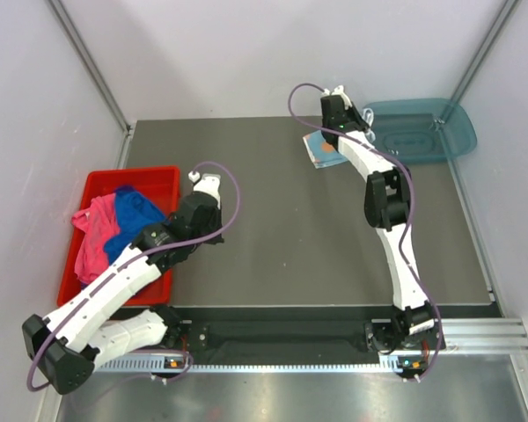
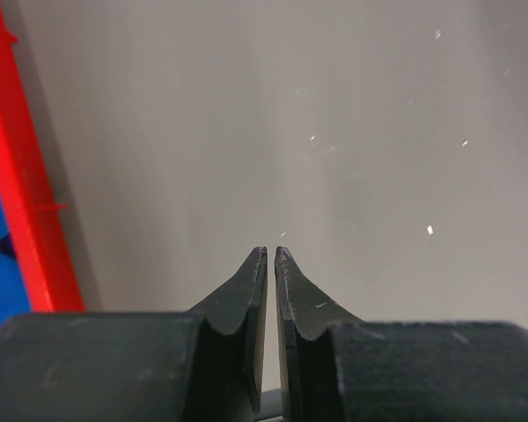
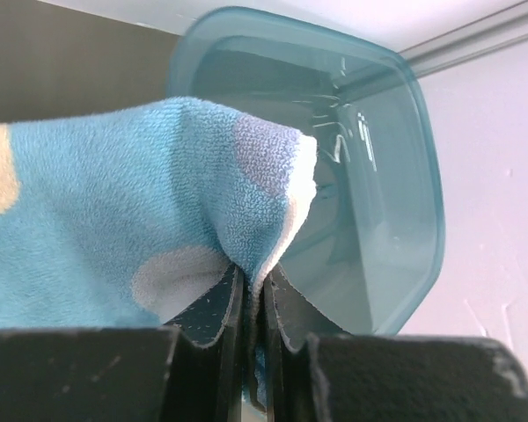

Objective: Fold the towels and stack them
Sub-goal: Neatly place the folded towel into the bin

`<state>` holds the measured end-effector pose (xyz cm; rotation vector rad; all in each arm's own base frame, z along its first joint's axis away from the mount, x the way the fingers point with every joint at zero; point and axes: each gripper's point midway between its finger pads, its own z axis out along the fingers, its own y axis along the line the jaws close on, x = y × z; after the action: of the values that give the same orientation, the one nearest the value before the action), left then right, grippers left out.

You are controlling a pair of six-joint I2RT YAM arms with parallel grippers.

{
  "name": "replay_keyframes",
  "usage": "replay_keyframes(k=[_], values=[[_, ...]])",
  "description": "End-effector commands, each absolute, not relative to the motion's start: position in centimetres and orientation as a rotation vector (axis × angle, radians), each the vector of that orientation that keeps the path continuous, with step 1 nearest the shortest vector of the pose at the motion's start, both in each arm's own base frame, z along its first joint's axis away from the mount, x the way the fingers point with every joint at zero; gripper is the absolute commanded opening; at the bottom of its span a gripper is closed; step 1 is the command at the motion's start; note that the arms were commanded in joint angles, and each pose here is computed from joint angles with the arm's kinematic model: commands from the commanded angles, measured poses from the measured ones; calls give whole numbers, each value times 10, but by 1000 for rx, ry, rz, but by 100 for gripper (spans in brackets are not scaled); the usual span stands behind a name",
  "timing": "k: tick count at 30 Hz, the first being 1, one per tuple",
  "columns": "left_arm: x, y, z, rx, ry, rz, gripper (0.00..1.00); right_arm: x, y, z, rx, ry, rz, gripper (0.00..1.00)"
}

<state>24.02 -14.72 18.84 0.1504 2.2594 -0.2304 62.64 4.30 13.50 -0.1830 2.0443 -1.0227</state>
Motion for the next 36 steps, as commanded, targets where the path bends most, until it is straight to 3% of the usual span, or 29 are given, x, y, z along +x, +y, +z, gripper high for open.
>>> replay_keyframes(k=[1, 9, 25, 36], values=[[233, -134, 199, 180, 2239, -189, 13, 628, 6, 212, -49, 1928, -1060, 0], [228, -124, 197, 154, 2218, -169, 12, 630, -40, 229, 12, 1919, -1032, 0], [229, -114, 198, 105, 2171, -146, 14, 641, -146, 197, 180, 1908, -867, 0], [229, -114, 194, 108, 2180, -141, 14, 654, -169, 168, 152, 1915, -877, 0]])
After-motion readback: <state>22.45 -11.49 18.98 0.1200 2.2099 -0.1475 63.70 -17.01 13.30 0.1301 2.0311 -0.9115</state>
